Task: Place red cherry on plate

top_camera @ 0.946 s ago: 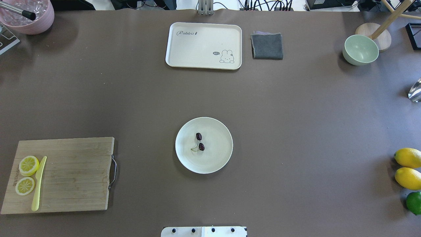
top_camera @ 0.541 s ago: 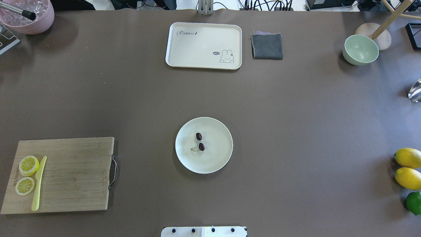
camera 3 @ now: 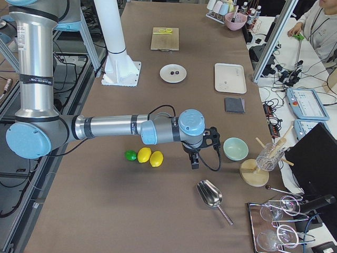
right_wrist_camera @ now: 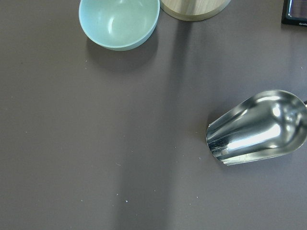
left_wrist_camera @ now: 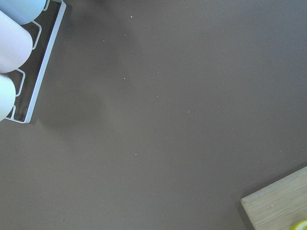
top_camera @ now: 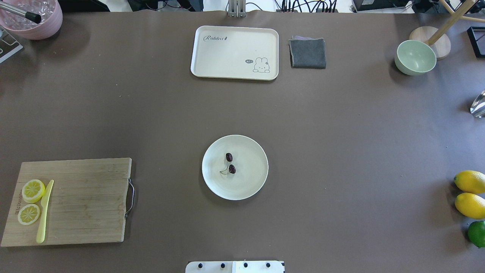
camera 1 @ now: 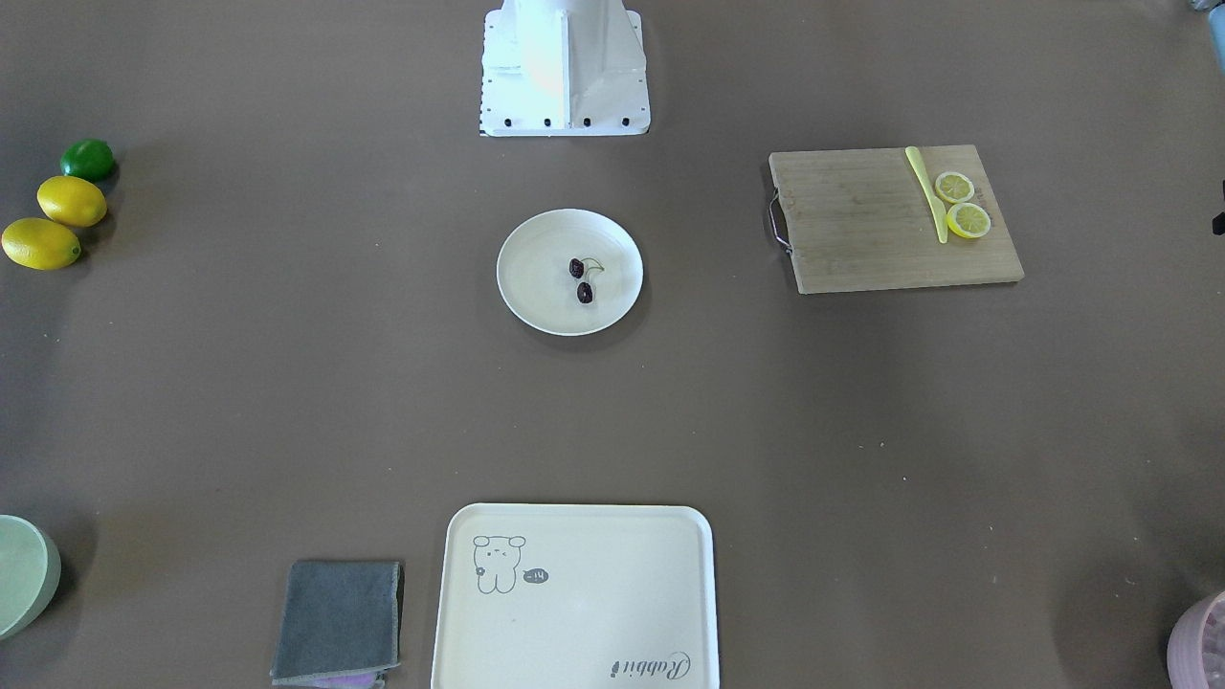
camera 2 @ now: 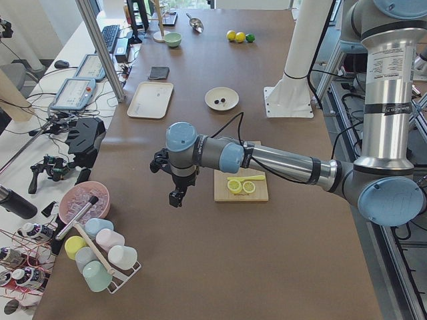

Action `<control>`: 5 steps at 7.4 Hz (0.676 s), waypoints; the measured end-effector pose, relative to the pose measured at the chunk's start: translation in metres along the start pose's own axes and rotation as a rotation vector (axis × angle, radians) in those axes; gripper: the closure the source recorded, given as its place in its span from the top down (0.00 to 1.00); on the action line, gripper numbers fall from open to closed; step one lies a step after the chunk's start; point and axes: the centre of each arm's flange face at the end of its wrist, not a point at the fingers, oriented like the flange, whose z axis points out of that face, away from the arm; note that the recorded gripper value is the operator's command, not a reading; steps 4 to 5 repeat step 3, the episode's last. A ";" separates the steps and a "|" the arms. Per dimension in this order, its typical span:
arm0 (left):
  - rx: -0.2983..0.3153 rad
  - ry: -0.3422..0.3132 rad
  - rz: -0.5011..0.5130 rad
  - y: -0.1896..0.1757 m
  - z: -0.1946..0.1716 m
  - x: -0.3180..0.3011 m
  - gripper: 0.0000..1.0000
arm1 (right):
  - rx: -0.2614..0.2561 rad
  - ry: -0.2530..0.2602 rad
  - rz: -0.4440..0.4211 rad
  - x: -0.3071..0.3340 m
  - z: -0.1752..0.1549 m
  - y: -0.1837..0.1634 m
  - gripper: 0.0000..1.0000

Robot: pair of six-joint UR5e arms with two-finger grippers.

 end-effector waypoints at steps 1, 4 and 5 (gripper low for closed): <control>-0.008 0.002 -0.007 0.006 0.003 -0.002 0.98 | 0.000 0.000 0.000 -0.001 0.000 0.002 1.00; -0.017 0.003 -0.016 0.011 0.007 -0.004 0.98 | 0.000 0.004 -0.005 -0.003 0.000 0.000 1.00; -0.017 0.003 -0.016 0.011 0.007 -0.004 0.98 | 0.000 0.004 -0.005 -0.003 0.000 0.000 1.00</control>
